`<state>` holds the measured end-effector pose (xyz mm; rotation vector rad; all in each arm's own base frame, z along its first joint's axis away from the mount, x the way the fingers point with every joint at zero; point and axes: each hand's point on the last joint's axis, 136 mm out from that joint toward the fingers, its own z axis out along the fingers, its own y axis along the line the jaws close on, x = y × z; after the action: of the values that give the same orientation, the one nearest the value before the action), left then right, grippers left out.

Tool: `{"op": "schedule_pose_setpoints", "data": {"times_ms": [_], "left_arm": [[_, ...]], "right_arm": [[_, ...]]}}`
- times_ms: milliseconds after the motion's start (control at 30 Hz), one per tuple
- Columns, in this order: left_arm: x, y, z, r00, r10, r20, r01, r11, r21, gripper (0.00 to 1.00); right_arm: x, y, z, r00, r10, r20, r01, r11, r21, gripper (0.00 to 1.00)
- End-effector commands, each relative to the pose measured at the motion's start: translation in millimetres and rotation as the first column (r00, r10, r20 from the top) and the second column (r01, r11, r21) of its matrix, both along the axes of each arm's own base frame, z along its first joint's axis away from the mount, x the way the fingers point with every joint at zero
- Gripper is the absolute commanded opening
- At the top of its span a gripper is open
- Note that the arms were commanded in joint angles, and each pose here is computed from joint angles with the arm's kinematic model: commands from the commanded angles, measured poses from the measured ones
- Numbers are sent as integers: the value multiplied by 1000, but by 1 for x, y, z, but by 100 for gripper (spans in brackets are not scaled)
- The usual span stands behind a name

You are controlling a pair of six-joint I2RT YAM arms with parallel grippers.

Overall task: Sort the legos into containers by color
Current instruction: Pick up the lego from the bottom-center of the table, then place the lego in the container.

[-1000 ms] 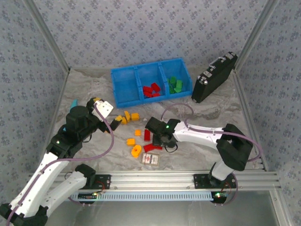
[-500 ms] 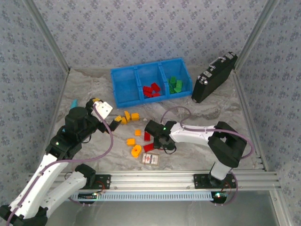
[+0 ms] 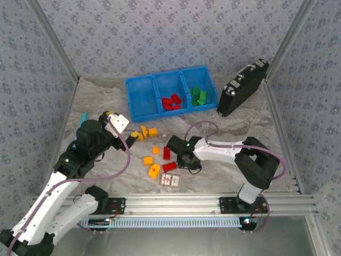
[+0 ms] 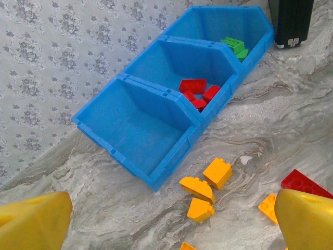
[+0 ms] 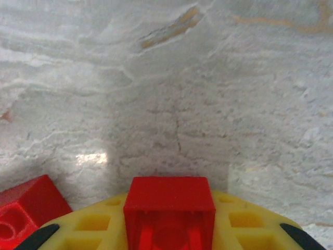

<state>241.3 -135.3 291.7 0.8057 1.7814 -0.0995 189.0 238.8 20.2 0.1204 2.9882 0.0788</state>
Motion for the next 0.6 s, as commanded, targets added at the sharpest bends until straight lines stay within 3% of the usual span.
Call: {"op": "schedule_pose_setpoints", "data": {"times_ms": [0,333,567], "left_arm": [[3,0,11,999,8,39,-8,1000,-2,100],[10,8,9,997,42,60,-46,997,64,100],[18,13,11,994,64,88,-75,989,128,100]], "right_arm": [[15,-12,14,999,30,17,-29,999,-41,28],[149,14,105,945,215,246,-213,976,-35,25],[247,50,126,882,292,371,-293,955,-56,25]]}}
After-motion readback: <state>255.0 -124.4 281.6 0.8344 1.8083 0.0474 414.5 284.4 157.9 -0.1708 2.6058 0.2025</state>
